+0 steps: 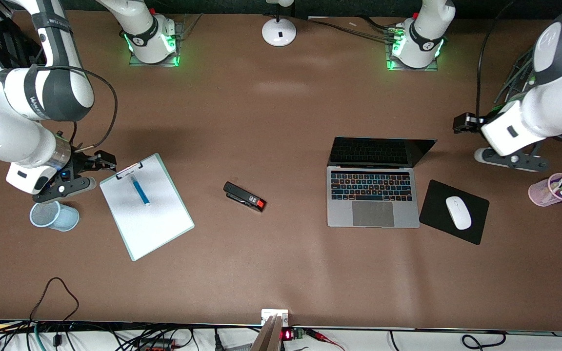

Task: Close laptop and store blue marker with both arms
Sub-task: 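Move the right gripper over the blue marker on the clipboard, then lower the right gripper onto the marker while the left gripper reaches the laptop lid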

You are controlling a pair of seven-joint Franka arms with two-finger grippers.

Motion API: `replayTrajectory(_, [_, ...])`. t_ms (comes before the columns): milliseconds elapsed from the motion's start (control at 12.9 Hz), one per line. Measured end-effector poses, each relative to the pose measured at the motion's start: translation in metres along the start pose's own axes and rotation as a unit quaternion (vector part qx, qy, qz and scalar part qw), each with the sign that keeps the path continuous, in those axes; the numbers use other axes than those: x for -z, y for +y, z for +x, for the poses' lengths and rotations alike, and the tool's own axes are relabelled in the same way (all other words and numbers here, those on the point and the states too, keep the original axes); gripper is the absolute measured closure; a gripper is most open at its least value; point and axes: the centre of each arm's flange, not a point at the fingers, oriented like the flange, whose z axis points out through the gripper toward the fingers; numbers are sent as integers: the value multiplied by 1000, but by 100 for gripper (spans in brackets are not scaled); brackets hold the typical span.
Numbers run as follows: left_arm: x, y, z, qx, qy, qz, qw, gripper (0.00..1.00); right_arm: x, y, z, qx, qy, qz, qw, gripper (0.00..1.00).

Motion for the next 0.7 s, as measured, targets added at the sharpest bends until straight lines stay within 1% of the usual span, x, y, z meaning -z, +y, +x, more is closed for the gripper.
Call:
replayTrajectory(156, [-11, 17, -3, -7, -36, 2, 999, 55, 0, 7, -1, 10, 5, -1, 1000, 0])
replayTrajectory(389, [-33, 50, 0, -1, -67, 13, 998, 89, -2, 8, -2, 16, 7, -2, 1000, 0])
replayTrajectory(467, [-45, 62, 1, 6, -77, 17, 997, 96, -3, 8, -2, 17, 8, -2, 1000, 0])
replayTrajectory(544, [-57, 74, 4, 13, -83, 17, 996, 96, -4, 8, -1, 18, 10, -3, 1000, 0])
replayTrajectory(700, [-88, 93, 11, 25, -84, -4, 996, 98, -11, 8, -2, 28, 16, -6, 999, 0])
